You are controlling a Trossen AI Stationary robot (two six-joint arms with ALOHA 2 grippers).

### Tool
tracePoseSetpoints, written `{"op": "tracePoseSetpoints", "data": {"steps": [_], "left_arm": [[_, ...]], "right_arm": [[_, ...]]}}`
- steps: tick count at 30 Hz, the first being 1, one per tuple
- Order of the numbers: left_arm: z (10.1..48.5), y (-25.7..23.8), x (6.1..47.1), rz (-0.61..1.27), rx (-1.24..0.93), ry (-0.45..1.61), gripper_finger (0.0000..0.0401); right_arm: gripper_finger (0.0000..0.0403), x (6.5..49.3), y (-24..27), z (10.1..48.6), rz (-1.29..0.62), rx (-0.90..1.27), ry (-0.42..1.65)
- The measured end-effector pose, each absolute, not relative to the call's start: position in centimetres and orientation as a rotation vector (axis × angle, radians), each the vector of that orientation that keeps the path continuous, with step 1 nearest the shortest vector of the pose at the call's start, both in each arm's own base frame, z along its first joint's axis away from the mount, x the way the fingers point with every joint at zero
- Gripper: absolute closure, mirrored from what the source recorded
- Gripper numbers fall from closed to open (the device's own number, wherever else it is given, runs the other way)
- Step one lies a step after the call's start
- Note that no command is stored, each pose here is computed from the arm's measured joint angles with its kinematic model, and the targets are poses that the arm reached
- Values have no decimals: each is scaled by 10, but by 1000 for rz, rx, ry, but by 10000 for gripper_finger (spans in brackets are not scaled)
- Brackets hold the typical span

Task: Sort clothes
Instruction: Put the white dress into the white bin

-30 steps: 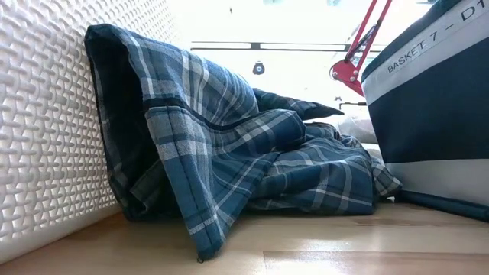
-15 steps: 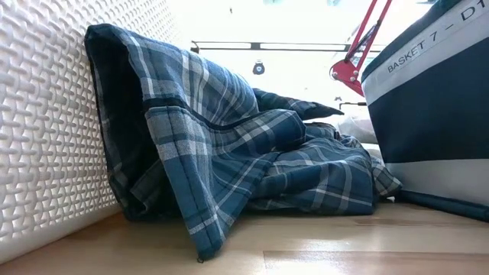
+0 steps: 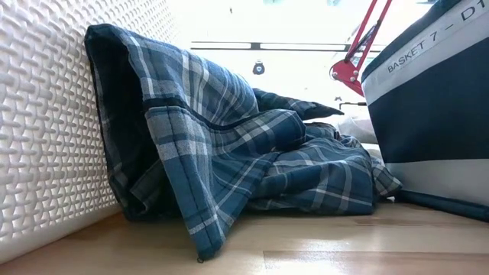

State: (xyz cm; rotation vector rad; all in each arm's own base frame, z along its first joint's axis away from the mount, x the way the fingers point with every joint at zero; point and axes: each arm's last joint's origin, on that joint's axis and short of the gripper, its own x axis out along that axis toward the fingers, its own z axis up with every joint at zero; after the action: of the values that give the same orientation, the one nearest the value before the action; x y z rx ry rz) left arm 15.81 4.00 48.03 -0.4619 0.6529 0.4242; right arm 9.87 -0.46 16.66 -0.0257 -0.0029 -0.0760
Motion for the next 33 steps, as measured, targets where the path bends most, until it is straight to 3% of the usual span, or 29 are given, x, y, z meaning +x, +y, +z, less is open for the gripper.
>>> {"op": "tracePoseSetpoints", "data": {"steps": [9,12,15,19,22,25,30,33], "left_arm": [[621,-15,63,-434,-385,-291,400],[637,-17,45,-574,-351,-426,400],[630,-19,48,-575,-396,-320,400],[602,-25,74,-508,-557,36,401],[568,-25,87,-292,-646,378,401],[537,-22,94,3,-601,652,401],[528,-29,134,4,-492,574,401],[514,-28,136,96,-459,686,401]], "right_arm": [[224,99,-5,167,-76,-25,-3],[224,99,-5,167,-76,-26,-2],[224,99,-5,167,-76,-26,-3],[224,99,-5,167,-76,-26,-3],[224,99,-5,167,-76,-26,-2],[224,99,-5,167,-76,-25,-3],[224,99,-5,167,-76,-26,-3],[224,99,-5,167,-76,-26,-2]]}}
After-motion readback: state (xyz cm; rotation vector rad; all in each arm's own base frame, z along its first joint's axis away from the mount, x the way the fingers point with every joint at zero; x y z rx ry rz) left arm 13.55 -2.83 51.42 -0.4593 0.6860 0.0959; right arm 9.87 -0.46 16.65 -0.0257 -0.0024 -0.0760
